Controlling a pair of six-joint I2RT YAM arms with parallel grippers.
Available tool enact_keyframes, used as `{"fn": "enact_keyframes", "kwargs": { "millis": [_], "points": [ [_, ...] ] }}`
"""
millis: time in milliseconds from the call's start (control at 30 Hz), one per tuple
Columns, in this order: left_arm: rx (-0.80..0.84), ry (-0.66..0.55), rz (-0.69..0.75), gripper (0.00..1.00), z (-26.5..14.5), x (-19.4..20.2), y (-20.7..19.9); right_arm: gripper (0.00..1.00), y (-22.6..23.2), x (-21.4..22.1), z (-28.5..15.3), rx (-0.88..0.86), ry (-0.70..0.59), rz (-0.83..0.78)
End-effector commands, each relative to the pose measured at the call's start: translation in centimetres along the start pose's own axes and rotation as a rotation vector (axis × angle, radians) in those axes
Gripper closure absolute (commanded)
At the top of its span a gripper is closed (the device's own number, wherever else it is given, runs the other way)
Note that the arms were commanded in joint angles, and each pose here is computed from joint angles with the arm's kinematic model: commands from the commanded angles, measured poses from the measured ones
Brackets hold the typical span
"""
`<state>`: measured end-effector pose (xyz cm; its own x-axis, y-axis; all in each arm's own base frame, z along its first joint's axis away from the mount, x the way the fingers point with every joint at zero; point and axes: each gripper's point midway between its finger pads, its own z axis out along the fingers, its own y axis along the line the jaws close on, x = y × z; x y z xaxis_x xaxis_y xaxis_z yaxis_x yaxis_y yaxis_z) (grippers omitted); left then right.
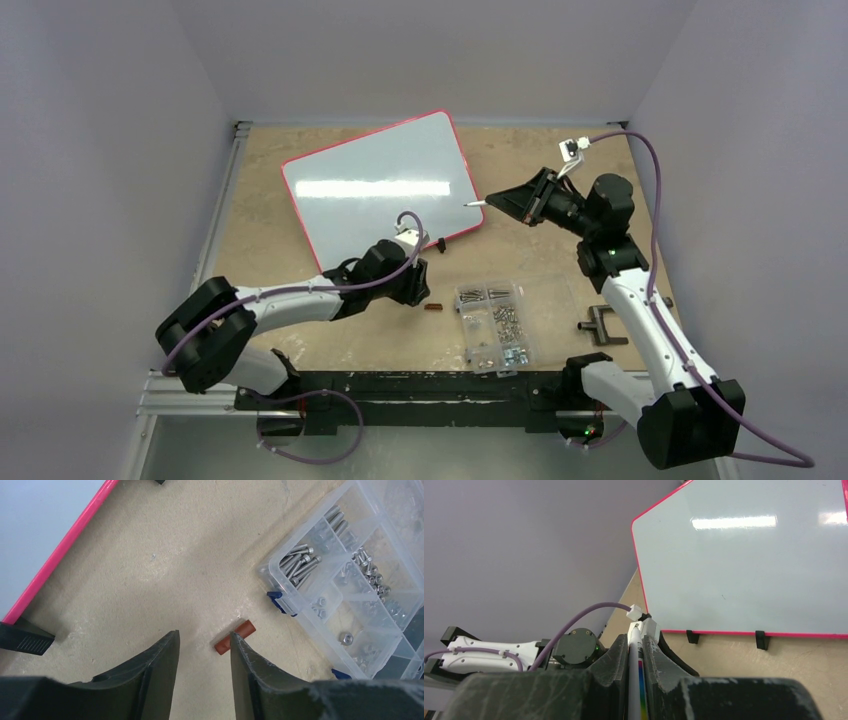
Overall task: Write a sentence on the whiteboard
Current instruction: Place the pen cap at the center of the board.
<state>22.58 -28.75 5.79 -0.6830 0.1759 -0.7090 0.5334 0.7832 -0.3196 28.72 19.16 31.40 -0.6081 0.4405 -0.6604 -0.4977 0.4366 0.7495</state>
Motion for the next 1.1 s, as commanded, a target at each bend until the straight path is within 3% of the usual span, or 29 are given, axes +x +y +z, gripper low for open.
{"fn": "enact_keyframes", "kwargs": {
  "millis": [0,200,367,533,667,967,1067],
  "points": [
    [0.009,-0.046,0.0,0.57,-0.3,-0.9,-0.4,1.0,0.4,-0.3,-0.3,-0.009,-0.023,-0.032],
    [0.015,-0.065,0.053,0.45,-3.8,-3.3,-1.2,1.0,0.2,-0.2,-0.3,0.0,-0.022,-0.041],
    [-0.075,-0.091,0.13,0.44,-9.4,-7.6,-0.3,1.0,0.0,-0.6,-0.1,0.004,-0.028,-0.046],
    [-0.101,-0.18,0.071,0.38,-15.0,-12.6,0.4,1.0,0.1,-0.9,0.1,-0.001,-0.038,-0.043],
    [-0.187,-0.223,0.087,0.22,-18.3,-15.3,2.7,1.0,0.4,-1.2,0.3,-0.015,-0.042,-0.04],
    [-0.198,-0.3,0.05,0.14,-20.6,-22.0,8.3,1.0,0.9,-1.0,0.1,-0.04,-0.036,-0.036],
    [-0.257,-0.289,-0.038,0.12,-20.4,-23.5,11.2,1.0,1.1,-0.8,-0.1,-0.038,-0.035,-0.041]
  ]
}}
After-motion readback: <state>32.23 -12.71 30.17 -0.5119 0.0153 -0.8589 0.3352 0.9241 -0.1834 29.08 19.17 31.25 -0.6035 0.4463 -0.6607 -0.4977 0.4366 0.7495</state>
